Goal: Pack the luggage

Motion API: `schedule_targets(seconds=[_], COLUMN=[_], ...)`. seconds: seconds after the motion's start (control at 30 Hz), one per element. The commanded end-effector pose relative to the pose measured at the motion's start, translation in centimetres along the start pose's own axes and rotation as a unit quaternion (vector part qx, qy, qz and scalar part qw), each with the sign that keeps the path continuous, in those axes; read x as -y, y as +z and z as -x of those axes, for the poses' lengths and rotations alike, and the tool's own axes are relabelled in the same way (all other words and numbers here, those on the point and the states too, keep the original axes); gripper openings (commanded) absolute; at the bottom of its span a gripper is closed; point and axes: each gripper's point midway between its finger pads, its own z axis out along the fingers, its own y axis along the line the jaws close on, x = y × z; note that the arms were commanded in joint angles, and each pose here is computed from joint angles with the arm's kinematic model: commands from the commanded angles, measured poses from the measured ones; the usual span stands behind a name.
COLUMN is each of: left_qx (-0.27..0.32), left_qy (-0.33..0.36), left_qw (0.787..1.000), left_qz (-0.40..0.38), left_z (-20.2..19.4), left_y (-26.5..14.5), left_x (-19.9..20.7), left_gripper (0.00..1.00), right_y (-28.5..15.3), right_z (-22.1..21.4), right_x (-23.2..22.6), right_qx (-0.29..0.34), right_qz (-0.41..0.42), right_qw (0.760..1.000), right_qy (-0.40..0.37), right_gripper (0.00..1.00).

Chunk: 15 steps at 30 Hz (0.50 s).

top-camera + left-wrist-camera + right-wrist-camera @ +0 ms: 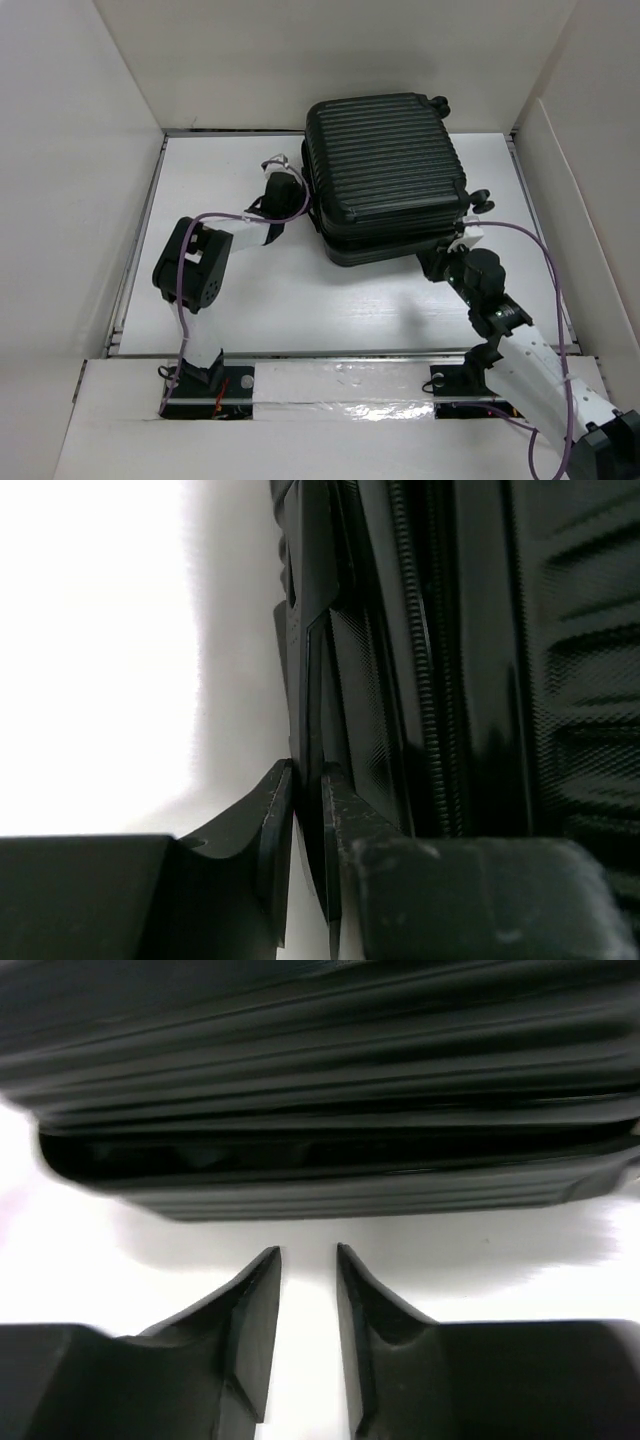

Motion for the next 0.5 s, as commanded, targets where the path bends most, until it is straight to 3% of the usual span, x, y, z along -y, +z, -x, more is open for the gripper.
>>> schedule_targets(seconds=[0.0,0.03,0.17,0.27,0.3,0.47], left_qx=[-0.047,-0.045,-0.013,0.013,0.017,0.015], left_qy=[-0.029,-0.041,-0.083,-0.11,-0.118,-0.129], left_qw=[0.998,0.998,0.996,0.994,0.993,0.991], left_qz=[0.033,0.035,0.01,0.0,-0.009,-0.023], left_z=[-2.0,-2.2,-0.2,1.6,2.3,2.3], left_y=[-2.1,-2.5,-3.9,-4.6,-4.7,-4.6], left_x=[-6.0,-6.7,-6.8,-7.6,-7.9,-8.2], left_gripper=[0.0,0.0,0.0,0.0,0.0,0.0], right_y=[0.7,1.2,1.9,1.7,1.6,1.5], right_z=[3.0,2.7,3.0,3.4,3.5,4.0], right_x=[0.5,0.6,1.8,2.3,1.9,2.6], right_qx=[0.041,0.028,0.026,0.034,0.038,0.051], right_qz=[-0.007,-0.006,-0.009,-0.003,0.006,-0.002], right_qw=[0.999,1.0,0.999,0.999,0.999,0.998], right_qy=[-0.001,-0.004,-0.017,-0.015,-0.015,-0.032], right_gripper=[0.06,0.0,0.0,0.29,0.43,0.57])
